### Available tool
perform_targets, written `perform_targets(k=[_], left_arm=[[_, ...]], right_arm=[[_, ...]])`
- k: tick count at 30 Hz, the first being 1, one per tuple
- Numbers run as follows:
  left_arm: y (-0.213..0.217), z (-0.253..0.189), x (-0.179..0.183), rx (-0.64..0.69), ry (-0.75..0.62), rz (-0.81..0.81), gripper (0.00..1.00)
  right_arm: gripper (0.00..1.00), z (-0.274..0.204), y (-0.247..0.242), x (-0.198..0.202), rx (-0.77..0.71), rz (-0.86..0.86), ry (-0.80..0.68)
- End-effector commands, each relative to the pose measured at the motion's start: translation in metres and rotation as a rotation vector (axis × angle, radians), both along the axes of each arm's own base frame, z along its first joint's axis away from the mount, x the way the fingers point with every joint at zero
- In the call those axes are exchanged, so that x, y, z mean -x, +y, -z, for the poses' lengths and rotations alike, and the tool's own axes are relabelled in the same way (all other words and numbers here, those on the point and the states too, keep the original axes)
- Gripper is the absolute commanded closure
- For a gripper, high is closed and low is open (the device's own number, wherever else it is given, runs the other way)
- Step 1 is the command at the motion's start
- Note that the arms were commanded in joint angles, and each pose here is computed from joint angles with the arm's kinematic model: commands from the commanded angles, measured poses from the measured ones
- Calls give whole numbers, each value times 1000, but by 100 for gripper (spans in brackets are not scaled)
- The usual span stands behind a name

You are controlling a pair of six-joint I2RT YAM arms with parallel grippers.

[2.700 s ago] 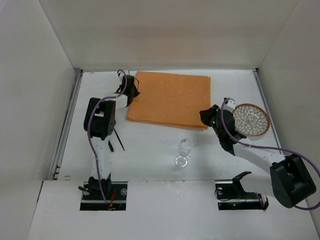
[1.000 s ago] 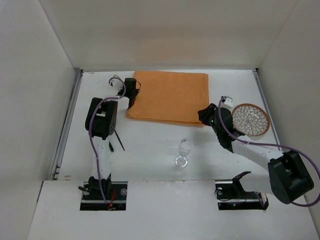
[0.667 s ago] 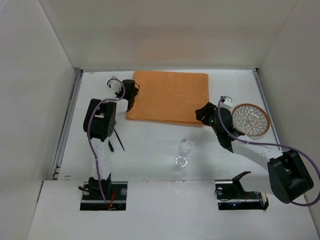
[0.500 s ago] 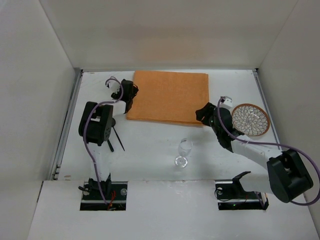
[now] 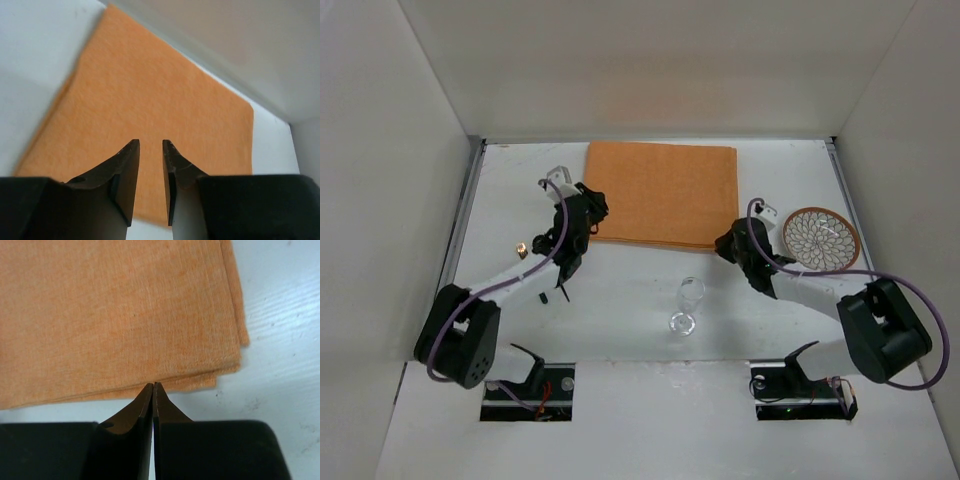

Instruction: Set the dinner table for one person

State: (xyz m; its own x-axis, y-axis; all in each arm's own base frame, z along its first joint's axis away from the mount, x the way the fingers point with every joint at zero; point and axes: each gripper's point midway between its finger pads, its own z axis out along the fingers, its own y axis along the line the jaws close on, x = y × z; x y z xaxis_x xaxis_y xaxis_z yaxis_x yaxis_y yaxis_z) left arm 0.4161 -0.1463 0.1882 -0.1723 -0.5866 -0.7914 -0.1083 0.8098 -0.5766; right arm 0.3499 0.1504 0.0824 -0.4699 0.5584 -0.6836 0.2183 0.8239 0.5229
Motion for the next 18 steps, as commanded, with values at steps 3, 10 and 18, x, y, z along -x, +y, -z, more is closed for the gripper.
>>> perform_targets(k=[3, 10, 18], left_arm=[[-15, 19, 50, -14, 4, 95, 78], [-5, 22, 84, 8, 1, 150, 72], [7, 38, 99, 29, -25, 129, 60]], right_arm=[[93, 16, 22, 17, -58, 11, 61], [93, 44, 40, 17, -77, 36, 136], [93, 55, 46, -3, -94, 97, 172]])
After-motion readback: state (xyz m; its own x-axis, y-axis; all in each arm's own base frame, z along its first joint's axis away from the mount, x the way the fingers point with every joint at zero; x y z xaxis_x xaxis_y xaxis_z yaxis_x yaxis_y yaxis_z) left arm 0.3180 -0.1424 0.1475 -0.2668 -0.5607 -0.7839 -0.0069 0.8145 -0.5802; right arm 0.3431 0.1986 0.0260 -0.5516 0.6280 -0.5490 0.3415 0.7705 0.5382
